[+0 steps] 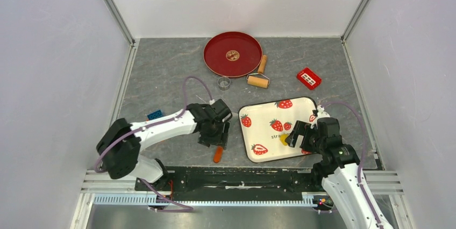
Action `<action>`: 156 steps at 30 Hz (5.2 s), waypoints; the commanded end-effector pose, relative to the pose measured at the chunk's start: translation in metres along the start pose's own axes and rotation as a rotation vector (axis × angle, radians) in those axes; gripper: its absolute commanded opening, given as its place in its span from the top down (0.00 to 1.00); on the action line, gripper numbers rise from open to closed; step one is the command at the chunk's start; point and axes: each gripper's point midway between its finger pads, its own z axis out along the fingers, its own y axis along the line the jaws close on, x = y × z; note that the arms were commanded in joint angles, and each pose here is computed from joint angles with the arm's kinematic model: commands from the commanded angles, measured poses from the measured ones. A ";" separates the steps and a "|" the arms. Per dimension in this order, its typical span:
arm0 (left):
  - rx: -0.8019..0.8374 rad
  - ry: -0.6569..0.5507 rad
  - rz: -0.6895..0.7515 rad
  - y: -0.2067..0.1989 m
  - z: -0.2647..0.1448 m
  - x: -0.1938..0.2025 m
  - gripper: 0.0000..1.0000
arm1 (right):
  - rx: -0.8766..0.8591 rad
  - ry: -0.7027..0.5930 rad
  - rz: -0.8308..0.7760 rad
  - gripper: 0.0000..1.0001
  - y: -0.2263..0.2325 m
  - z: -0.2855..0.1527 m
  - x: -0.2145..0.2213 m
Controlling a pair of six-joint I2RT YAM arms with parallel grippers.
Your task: Roll out the dumpling wrappers from the dough
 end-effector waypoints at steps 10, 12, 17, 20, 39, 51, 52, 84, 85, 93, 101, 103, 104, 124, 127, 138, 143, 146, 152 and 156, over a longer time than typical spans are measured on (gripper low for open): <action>-0.345 -0.020 0.181 0.017 0.038 0.002 0.36 | -0.044 -0.001 -0.021 0.02 0.007 0.004 -0.002; -0.350 -0.007 0.195 0.014 0.042 0.005 0.40 | -0.044 -0.001 -0.022 0.02 0.007 0.004 -0.002; -0.357 0.009 0.202 0.014 0.046 0.009 0.65 | -0.040 0.006 -0.023 0.02 0.007 0.004 -0.002; -0.349 -0.006 0.195 0.012 0.041 0.007 0.83 | -0.044 0.006 -0.025 0.02 0.007 0.004 -0.002; -0.214 -0.133 -0.204 0.082 -0.007 -0.026 0.98 | -0.047 0.007 -0.034 0.02 0.013 -0.001 -0.011; -0.347 -0.112 -0.378 0.135 -0.013 -0.020 0.94 | -0.051 0.010 -0.034 0.02 0.014 -0.001 -0.011; -0.353 -0.098 -0.370 0.136 -0.010 -0.020 0.91 | -0.052 0.010 -0.034 0.02 0.014 -0.001 -0.011; 0.526 -0.174 -0.269 -0.102 0.018 -0.077 0.35 | 0.002 0.037 -0.053 0.02 0.003 -0.005 -0.004; 0.527 -0.160 -0.276 -0.103 0.024 -0.076 0.36 | -0.001 0.035 -0.052 0.02 0.004 -0.005 -0.005; 0.447 -0.093 -0.292 -0.095 0.061 -0.061 0.47 | 0.000 0.023 -0.049 0.02 0.005 -0.008 -0.009; 0.437 -0.093 -0.316 -0.091 0.079 -0.059 0.60 | 0.000 0.018 -0.047 0.02 0.006 -0.010 -0.010; 0.411 -0.105 -0.335 -0.086 0.083 -0.059 0.69 | 0.001 0.017 -0.048 0.02 0.006 -0.010 -0.011; 0.390 -0.110 -0.351 -0.081 0.085 -0.058 0.76 | 0.002 0.018 -0.049 0.02 0.006 -0.010 -0.010; 0.164 -0.111 -0.338 0.014 0.052 -0.041 0.98 | -0.001 0.016 -0.052 0.02 0.007 -0.011 -0.011; 0.063 -0.130 -0.291 0.043 0.034 -0.041 0.98 | -0.007 0.019 -0.050 0.02 0.007 -0.010 -0.010; -0.092 -0.034 -0.173 0.083 0.028 -0.022 0.98 | -0.012 0.018 -0.052 0.02 0.008 -0.009 -0.011; -0.111 -0.005 -0.176 0.087 0.035 -0.017 0.98 | -0.013 0.014 -0.054 0.02 0.009 -0.009 -0.011; -0.110 -0.009 -0.187 0.086 0.033 -0.018 0.94 | -0.013 0.017 -0.053 0.02 0.009 -0.009 -0.011; -0.068 -0.061 -0.188 0.076 0.017 -0.028 0.57 | -0.010 0.016 -0.056 0.02 0.008 -0.009 -0.012; 0.025 -0.125 -0.150 0.060 -0.002 -0.037 0.48 | -0.019 0.020 -0.051 0.02 0.010 -0.007 -0.013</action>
